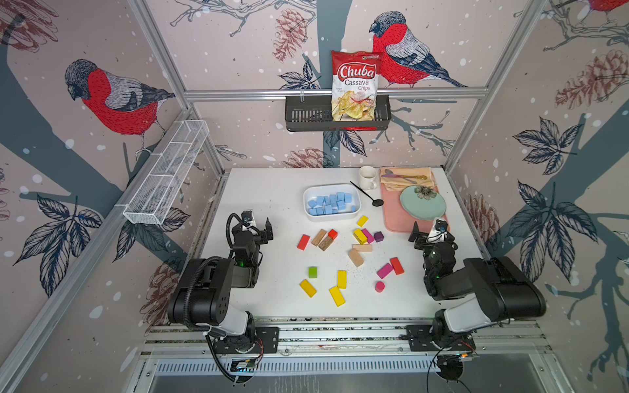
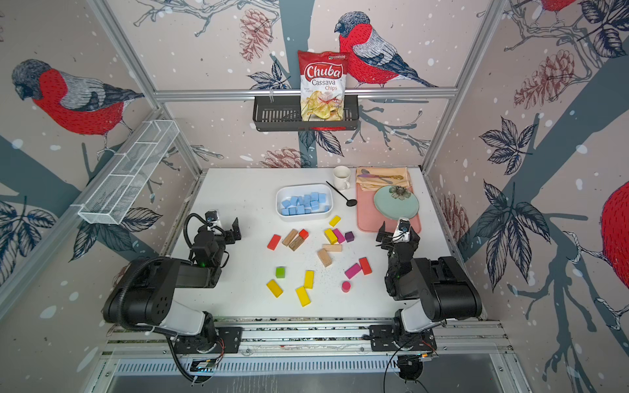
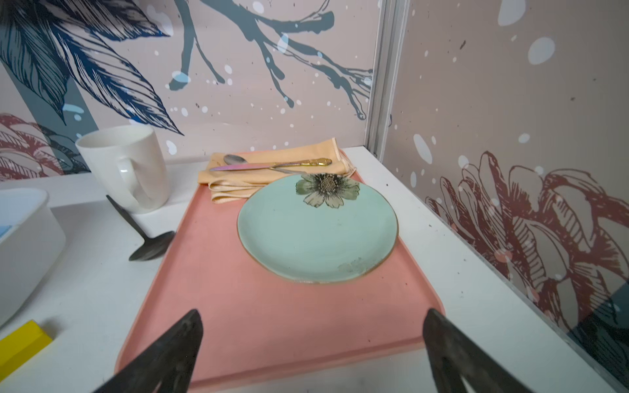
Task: Pick out the blue building blocks
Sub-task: Reset both arms
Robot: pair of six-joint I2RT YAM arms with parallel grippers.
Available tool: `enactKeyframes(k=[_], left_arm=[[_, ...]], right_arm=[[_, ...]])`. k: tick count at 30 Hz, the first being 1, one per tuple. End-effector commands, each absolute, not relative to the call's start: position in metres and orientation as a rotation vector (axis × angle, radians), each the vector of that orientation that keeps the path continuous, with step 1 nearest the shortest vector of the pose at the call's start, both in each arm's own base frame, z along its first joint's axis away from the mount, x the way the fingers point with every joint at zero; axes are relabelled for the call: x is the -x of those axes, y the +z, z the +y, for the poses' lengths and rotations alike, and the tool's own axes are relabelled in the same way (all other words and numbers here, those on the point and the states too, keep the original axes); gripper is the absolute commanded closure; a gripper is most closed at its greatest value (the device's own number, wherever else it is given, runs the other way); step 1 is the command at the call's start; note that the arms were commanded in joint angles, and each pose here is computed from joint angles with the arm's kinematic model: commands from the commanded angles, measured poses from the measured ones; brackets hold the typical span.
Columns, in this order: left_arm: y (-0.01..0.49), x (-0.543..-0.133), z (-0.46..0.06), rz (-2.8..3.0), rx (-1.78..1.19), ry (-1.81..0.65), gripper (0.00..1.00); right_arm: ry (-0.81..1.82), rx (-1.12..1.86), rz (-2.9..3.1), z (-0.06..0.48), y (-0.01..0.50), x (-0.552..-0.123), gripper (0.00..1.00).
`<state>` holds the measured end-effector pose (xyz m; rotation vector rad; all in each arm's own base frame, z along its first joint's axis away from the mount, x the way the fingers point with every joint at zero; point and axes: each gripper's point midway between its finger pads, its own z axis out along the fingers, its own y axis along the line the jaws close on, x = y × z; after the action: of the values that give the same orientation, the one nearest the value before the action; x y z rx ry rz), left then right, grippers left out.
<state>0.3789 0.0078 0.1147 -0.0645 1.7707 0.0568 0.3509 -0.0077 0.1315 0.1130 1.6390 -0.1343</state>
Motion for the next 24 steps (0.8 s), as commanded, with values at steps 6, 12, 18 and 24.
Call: enactKeyframes(k=[6, 12, 18, 24], left_arm=[[0.1226, -0.3815, 0.0018, 1.740, 0.025, 0.036, 0.04], [0.1225, -0.3822, 0.0046, 1.742, 0.042, 0.043, 0.04], [0.1218, -0.3826, 0.0054, 1.745, 0.048, 0.040, 0.04], [0.1219, -0.3825, 0.0069, 1.746, 0.053, 0.049, 0.04]], right_arm=[[-0.062, -0.144, 1.709, -0.0157, 0.1252, -0.3733, 0.00], [-0.062, -0.144, 1.708, -0.0158, 0.1256, -0.3736, 0.01], [-0.062, -0.144, 1.708, -0.0159, 0.1256, -0.3737, 0.01], [-0.063, -0.145, 1.708, -0.0161, 0.1257, -0.3735, 0.00]])
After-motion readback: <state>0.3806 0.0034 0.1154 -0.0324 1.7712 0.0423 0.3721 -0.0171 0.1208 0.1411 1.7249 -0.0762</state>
